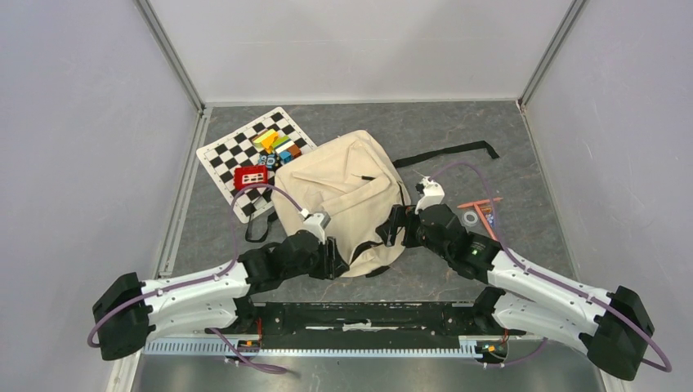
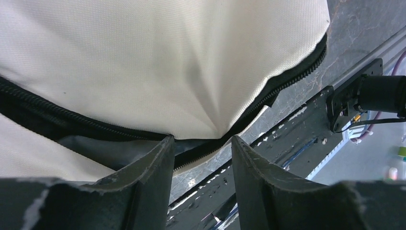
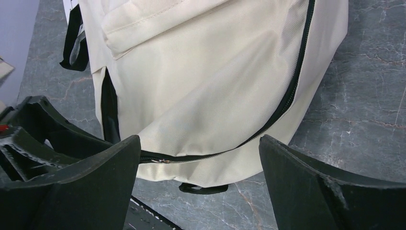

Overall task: Pack the student bag
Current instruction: Zip the student bag at the center of the board.

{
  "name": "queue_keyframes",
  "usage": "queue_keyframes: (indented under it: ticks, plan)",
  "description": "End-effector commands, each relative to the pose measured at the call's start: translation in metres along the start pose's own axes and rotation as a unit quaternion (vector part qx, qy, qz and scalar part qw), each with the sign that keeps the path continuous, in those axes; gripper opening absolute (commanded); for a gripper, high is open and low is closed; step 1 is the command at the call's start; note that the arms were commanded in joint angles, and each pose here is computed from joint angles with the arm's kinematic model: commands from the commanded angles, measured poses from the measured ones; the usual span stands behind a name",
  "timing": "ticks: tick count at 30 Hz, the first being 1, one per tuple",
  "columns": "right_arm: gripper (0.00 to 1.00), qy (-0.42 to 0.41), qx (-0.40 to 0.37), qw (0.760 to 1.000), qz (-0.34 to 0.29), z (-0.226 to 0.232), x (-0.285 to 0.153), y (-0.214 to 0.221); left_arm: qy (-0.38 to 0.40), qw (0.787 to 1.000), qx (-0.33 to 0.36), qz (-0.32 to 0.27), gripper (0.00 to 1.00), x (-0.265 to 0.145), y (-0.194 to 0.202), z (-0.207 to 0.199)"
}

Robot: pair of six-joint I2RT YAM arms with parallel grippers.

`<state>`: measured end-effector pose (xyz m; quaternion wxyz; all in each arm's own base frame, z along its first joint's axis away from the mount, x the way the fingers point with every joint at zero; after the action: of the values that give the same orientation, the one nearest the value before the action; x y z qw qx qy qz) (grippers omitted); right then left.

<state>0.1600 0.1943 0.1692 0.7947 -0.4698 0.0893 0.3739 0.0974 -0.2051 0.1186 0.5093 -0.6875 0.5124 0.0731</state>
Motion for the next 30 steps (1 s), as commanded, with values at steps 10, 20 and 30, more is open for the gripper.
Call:
queue_keyframes:
  ticks: [10, 20, 30]
  plan:
    - [0.98, -0.008, 0.011, 1.000, -0.028, -0.002, -0.003, -0.004, 0.031, 0.997, -0.040, -0.063, 0.44, 0.010, -0.006, -0.033]
    - [0.95, -0.028, 0.046, 0.999, -0.009, -0.014, -0.004, 0.019, 0.081, 0.990, -0.045, -0.104, 0.54, -0.003, -0.024, -0.058]
    - [0.93, -0.074, 0.068, 0.995, 0.007, 0.001, -0.012, 0.033, 0.004, 0.991, 0.014, -0.135, 0.70, -0.007, -0.056, -0.061]
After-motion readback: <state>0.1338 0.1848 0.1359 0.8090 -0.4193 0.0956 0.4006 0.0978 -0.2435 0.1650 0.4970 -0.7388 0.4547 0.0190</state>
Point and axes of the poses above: each gripper's point midway between its finger pads, its own x axis out along the fingers, its own z axis along the line the jaws close on, y = z × x, the point moved 7 cm from there along -x, back along the fingers, and after that the axes turned 7 degrees about x, right-handed, at the moved point
